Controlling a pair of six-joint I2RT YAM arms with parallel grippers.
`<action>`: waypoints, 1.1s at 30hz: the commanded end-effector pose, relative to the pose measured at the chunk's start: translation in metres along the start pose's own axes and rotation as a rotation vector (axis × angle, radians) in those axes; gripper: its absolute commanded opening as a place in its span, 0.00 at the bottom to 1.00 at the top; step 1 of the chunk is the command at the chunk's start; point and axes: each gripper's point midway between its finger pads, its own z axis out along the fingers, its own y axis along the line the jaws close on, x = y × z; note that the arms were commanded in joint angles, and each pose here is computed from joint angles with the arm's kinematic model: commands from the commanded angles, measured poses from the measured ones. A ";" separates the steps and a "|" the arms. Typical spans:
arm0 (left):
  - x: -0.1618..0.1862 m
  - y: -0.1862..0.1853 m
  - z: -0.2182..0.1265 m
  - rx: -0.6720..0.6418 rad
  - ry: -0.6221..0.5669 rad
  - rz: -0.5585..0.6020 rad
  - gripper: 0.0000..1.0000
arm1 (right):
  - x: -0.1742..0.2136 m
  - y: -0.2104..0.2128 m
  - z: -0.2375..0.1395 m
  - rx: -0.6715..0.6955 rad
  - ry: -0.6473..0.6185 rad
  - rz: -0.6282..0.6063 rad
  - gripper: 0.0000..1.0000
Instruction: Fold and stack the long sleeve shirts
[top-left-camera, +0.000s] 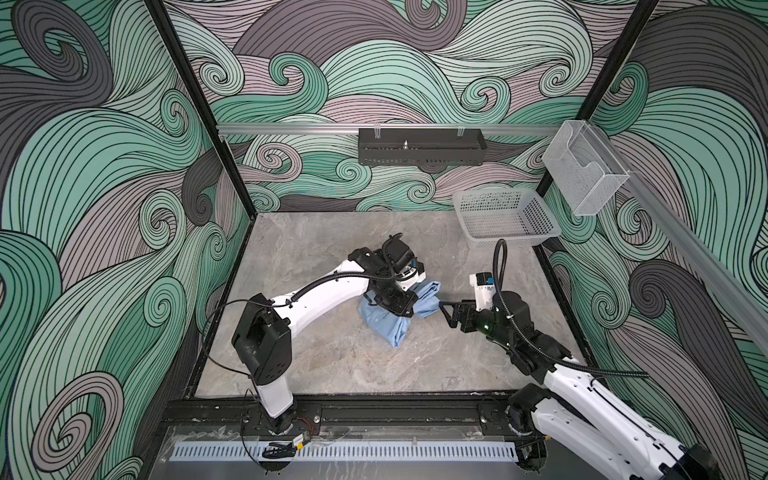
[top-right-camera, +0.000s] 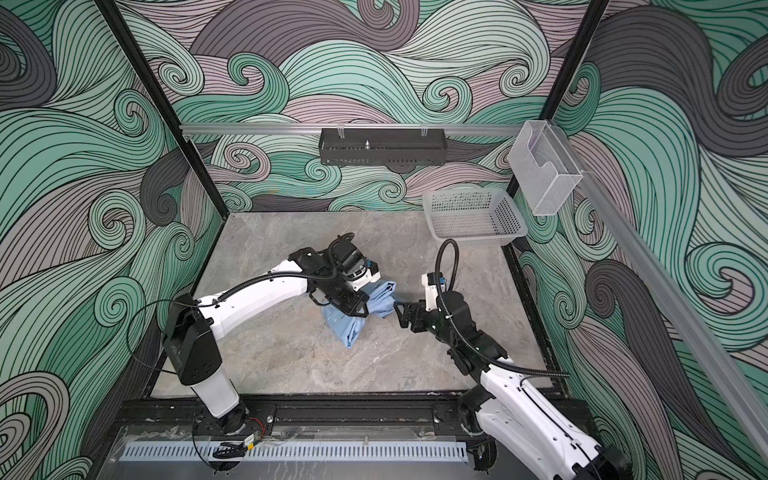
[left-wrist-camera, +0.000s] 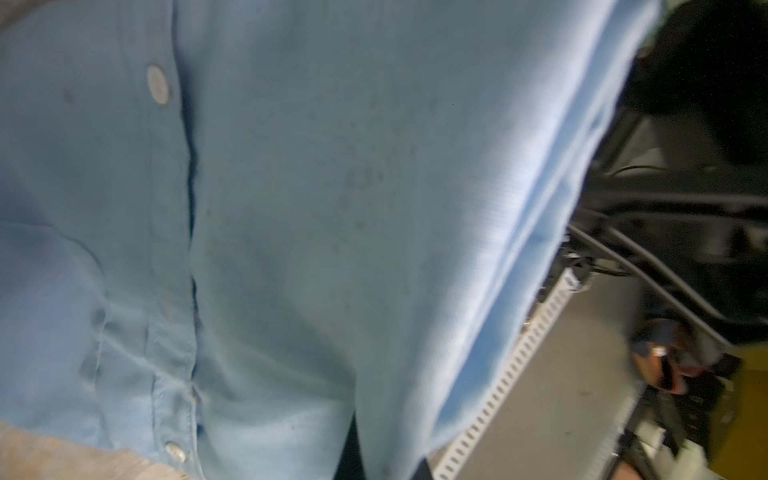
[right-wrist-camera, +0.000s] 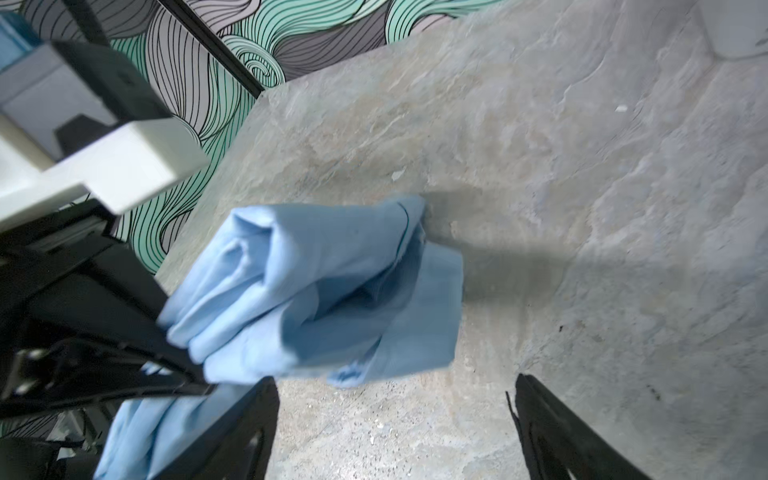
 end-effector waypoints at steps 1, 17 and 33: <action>-0.035 -0.039 -0.040 0.191 -0.166 -0.023 0.00 | -0.015 -0.002 -0.014 0.021 -0.001 -0.041 0.89; -0.017 0.107 -0.010 0.286 -0.205 -0.517 0.00 | -0.025 -0.002 -0.012 0.034 0.070 -0.028 0.89; 0.101 0.231 0.027 -0.202 0.095 -0.759 0.00 | 0.046 0.015 0.089 -0.206 0.370 0.356 0.88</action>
